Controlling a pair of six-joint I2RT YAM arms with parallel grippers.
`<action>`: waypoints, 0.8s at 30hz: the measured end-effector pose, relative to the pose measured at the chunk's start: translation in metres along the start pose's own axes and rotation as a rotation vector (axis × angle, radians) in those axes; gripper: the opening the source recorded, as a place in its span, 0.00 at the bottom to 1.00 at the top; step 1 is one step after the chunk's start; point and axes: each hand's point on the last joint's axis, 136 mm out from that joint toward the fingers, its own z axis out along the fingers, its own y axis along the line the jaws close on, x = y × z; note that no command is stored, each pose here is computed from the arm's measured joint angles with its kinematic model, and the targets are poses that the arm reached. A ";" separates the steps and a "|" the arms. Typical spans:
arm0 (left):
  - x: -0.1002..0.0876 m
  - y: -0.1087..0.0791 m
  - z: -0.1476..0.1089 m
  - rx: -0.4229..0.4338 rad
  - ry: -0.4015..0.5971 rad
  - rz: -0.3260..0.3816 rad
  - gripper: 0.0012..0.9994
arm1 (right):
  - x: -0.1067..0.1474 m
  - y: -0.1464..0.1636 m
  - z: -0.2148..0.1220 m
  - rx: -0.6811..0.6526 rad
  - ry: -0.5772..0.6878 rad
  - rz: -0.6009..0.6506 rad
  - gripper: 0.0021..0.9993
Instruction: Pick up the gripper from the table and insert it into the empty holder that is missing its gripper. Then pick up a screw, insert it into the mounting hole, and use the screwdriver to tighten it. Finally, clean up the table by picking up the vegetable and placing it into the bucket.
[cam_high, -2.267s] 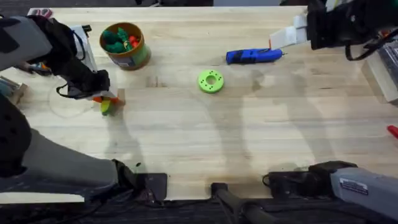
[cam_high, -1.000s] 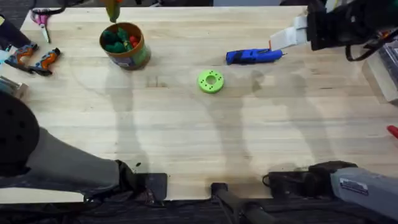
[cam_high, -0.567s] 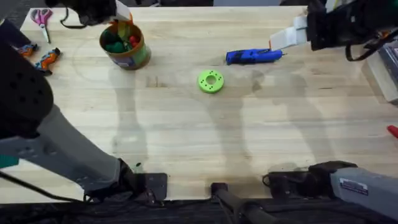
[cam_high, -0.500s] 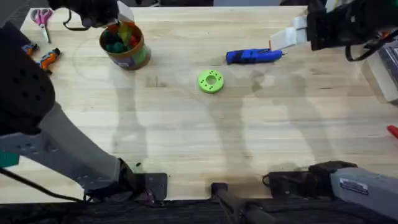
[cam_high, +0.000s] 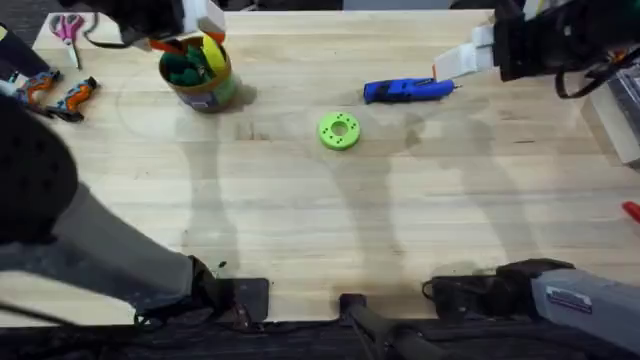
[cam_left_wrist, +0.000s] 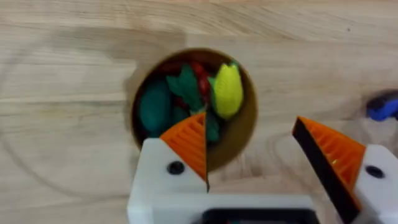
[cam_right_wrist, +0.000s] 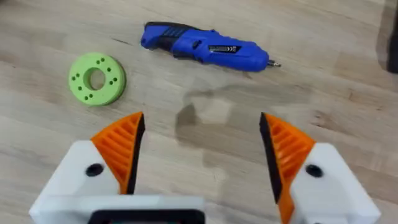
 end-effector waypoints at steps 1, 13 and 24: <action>0.001 -0.004 -0.011 -0.003 -0.008 0.013 0.88 | 0.000 0.000 0.000 0.000 -0.001 0.000 0.99; 0.077 -0.056 -0.175 -0.102 -0.103 0.218 0.90 | -0.005 0.003 -0.042 0.013 -0.122 -0.063 0.99; 0.135 -0.074 -0.234 -0.153 -0.165 0.259 0.90 | -0.004 0.004 -0.052 0.016 -0.144 -0.065 0.99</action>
